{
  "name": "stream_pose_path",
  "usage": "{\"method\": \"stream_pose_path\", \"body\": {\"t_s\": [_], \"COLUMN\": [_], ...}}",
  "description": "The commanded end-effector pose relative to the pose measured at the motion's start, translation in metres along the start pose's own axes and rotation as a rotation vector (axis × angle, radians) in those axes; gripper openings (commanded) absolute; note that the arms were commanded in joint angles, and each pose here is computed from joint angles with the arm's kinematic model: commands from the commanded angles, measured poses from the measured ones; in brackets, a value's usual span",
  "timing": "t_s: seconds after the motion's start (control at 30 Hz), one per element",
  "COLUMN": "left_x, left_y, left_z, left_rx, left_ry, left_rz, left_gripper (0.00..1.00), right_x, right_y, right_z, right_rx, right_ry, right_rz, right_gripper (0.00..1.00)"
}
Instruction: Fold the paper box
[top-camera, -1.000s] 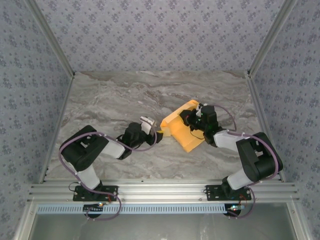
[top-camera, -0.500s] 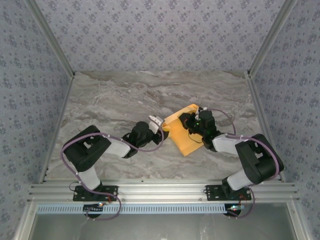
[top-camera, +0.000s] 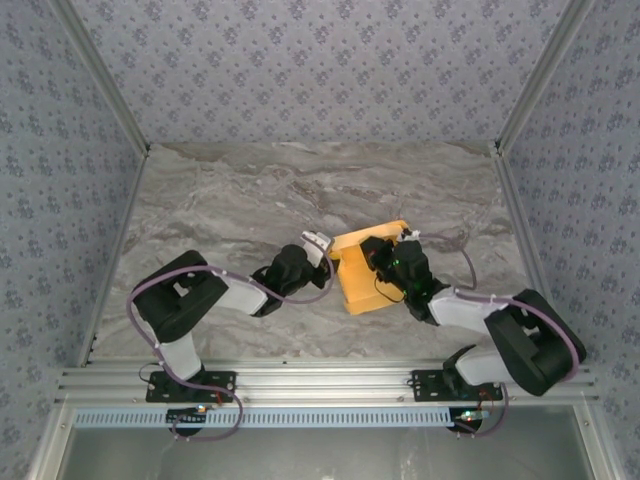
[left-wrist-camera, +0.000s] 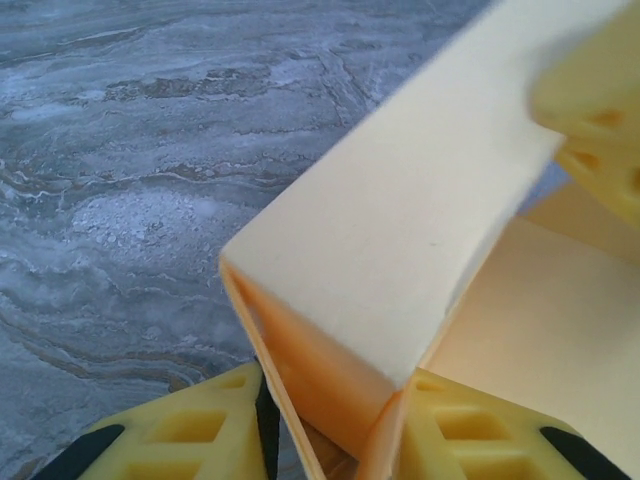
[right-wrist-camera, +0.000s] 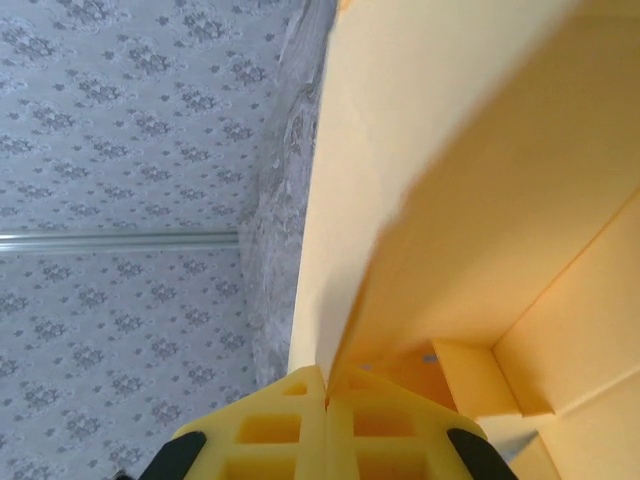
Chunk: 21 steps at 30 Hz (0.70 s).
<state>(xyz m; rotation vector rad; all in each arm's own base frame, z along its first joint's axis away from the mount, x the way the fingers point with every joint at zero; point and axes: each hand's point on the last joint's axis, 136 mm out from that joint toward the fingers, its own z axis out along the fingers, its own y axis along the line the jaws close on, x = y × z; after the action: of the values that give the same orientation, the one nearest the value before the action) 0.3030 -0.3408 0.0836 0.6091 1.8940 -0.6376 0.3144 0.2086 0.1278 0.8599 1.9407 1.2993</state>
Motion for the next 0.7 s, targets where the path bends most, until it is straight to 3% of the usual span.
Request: {"method": "stream_pose_path", "body": {"t_s": [0.0, 0.47, 0.67], "left_x": [-0.003, -0.028, -0.023], "left_y": [0.003, -0.026, -0.03], "left_z": [0.001, 0.021, 0.029], "left_rx": [-0.047, -0.062, -0.073], "left_ry": [-0.065, -0.157, -0.18], "left_rz": [-0.103, -0.092, -0.115], "left_gripper": [0.32, 0.33, 0.31], "right_x": [0.005, 0.006, 0.004], "right_y": [-0.029, -0.023, -0.029], "right_z": [-0.012, -0.02, -0.024], "right_rx": [0.107, 0.094, 0.108], "right_ry": [-0.024, -0.053, -0.067], "right_rz": [0.026, 0.062, 0.076], "right_gripper": [0.0, 0.0, 0.0]}}
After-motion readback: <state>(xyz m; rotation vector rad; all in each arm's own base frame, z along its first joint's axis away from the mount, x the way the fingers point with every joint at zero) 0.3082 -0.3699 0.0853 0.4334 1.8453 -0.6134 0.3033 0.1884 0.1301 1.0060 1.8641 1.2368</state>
